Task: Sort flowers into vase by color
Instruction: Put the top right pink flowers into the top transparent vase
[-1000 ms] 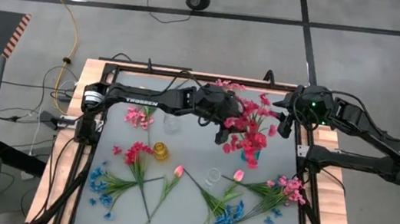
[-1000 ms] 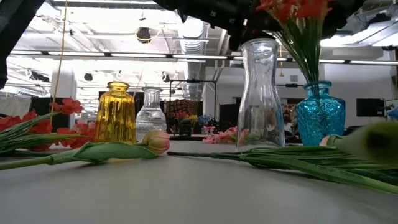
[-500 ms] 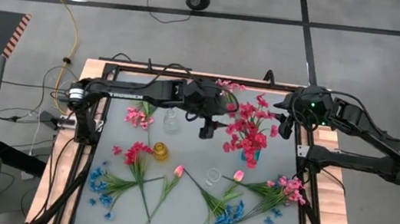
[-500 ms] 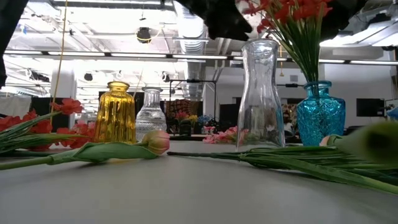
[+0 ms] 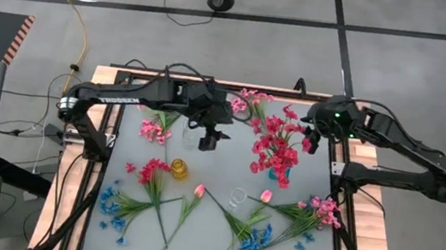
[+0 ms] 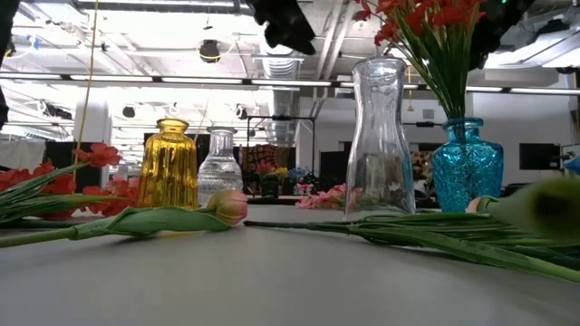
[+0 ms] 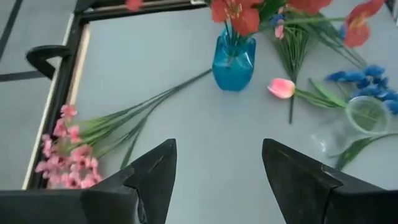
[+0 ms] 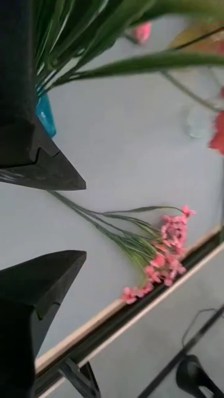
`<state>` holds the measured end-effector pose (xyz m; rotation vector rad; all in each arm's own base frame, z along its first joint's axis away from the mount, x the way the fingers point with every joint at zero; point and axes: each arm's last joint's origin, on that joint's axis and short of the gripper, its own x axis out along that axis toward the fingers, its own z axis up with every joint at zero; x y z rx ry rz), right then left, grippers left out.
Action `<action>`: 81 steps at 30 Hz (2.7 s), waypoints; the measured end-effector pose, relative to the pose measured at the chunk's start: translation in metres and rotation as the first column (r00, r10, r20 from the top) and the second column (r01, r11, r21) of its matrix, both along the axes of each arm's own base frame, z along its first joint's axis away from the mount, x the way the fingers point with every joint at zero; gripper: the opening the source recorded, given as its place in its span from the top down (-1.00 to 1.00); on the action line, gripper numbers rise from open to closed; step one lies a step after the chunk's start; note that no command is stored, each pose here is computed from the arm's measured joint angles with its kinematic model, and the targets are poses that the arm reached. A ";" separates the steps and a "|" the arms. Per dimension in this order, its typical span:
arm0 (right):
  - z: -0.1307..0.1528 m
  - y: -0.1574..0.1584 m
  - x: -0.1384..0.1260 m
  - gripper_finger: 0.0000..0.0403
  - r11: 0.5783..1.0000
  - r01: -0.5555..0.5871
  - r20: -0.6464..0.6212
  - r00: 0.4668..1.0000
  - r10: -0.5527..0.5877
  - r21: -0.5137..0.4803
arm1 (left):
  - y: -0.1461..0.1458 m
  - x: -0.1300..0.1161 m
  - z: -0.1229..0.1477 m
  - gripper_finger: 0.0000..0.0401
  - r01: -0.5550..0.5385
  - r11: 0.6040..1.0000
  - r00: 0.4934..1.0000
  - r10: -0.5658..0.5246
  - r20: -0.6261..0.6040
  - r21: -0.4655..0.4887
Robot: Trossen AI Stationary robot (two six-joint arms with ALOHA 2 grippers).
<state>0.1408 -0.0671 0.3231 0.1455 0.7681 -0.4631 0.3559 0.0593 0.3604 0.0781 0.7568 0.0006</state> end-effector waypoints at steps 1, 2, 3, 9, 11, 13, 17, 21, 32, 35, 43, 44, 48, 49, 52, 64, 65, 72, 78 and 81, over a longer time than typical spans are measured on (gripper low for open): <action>-0.002 -0.002 0.004 0.04 1.000 0.003 -0.018 1.000 -0.003 0.003 | -0.001 -0.005 0.004 -0.12 -0.009 1.000 1.000 0.009 -0.002 -0.009; -0.005 -0.005 0.007 0.04 1.000 0.013 -0.038 0.999 -0.013 0.003 | -0.002 -0.010 0.006 -0.12 -0.015 1.000 1.000 0.015 -0.002 -0.016; -0.008 -0.008 0.010 0.04 1.000 0.030 -0.059 0.998 -0.030 0.000 | -0.002 -0.014 0.009 -0.12 -0.022 1.000 1.000 0.022 0.003 -0.023; -0.021 -0.035 0.025 0.04 0.991 0.134 -0.104 0.986 -0.133 -0.001 | -0.009 -0.041 0.001 -0.12 -0.061 0.995 0.998 0.061 0.008 -0.075; -0.026 -0.045 0.027 0.04 0.986 0.166 -0.118 0.979 -0.164 0.009 | -0.012 -0.049 -0.008 -0.12 -0.073 0.993 0.997 0.075 0.021 -0.094; -0.032 -0.055 0.029 0.04 0.979 0.200 -0.148 0.970 -0.194 0.026 | -0.015 -0.057 -0.020 -0.12 -0.089 0.989 0.995 0.094 0.040 -0.119; -0.048 -0.073 0.032 0.04 0.967 0.232 -0.196 0.958 -0.208 0.109 | -0.018 -0.073 -0.045 -0.12 -0.126 0.976 0.984 0.146 0.104 -0.177; -0.066 -0.090 0.036 0.04 0.946 0.254 -0.244 0.948 -0.203 0.200 | -0.020 -0.084 -0.068 -0.12 -0.163 0.963 0.973 0.193 0.124 -0.214; -0.123 -0.119 0.066 0.04 0.891 0.233 -0.298 0.947 -0.117 0.390 | -0.020 -0.088 -0.100 -0.12 -0.195 0.955 0.970 0.222 0.100 -0.224; -0.136 -0.123 0.072 0.04 0.879 0.218 -0.293 0.952 -0.094 0.425 | -0.019 -0.086 -0.099 -0.12 -0.187 0.960 0.970 0.214 0.116 -0.210; -0.156 -0.130 0.084 0.04 0.871 0.202 -0.287 0.955 -0.074 0.447 | -0.019 -0.084 -0.097 -0.12 -0.177 0.963 0.967 0.208 0.145 -0.205; -0.158 -0.131 0.085 0.04 0.871 0.200 -0.286 0.956 -0.072 0.448 | -0.019 -0.084 -0.097 -0.12 -0.177 0.963 0.967 0.209 0.145 -0.205; -0.164 -0.131 0.093 0.04 0.879 0.174 -0.264 0.963 -0.057 0.443 | -0.019 -0.084 -0.097 -0.12 -0.178 0.962 0.967 0.210 0.145 -0.205; -0.164 -0.130 0.095 0.04 0.882 0.164 -0.255 0.966 -0.052 0.441 | -0.019 -0.084 -0.097 -0.12 -0.178 0.962 0.967 0.210 0.145 -0.205; -0.165 -0.128 0.101 0.04 0.892 0.137 -0.235 0.971 -0.035 0.431 | -0.019 -0.084 -0.097 -0.12 -0.179 0.962 0.967 0.211 0.145 -0.205; -0.179 -0.123 0.115 0.04 0.917 0.134 -0.268 0.963 -0.031 0.375 | -0.019 -0.083 -0.096 -0.12 -0.182 0.960 0.962 0.219 0.162 -0.215; -0.180 -0.123 0.116 0.04 0.919 0.139 -0.276 0.960 -0.035 0.368 | -0.019 -0.083 -0.096 -0.12 -0.182 0.960 0.962 0.219 0.163 -0.215; -0.185 -0.121 0.119 0.04 0.930 0.153 -0.314 0.948 -0.043 0.335 | -0.019 -0.083 -0.096 -0.12 -0.182 0.959 0.962 0.219 0.163 -0.215; -0.186 -0.119 0.120 0.18 0.931 0.148 -0.316 0.948 -0.037 0.333 | -0.019 -0.083 -0.096 -0.12 -0.182 0.960 0.962 0.219 0.164 -0.215; -0.186 -0.119 0.120 0.36 0.929 0.154 -0.317 0.948 -0.042 0.335 | -0.019 -0.083 -0.095 -0.12 -0.182 0.960 0.962 0.219 0.165 -0.215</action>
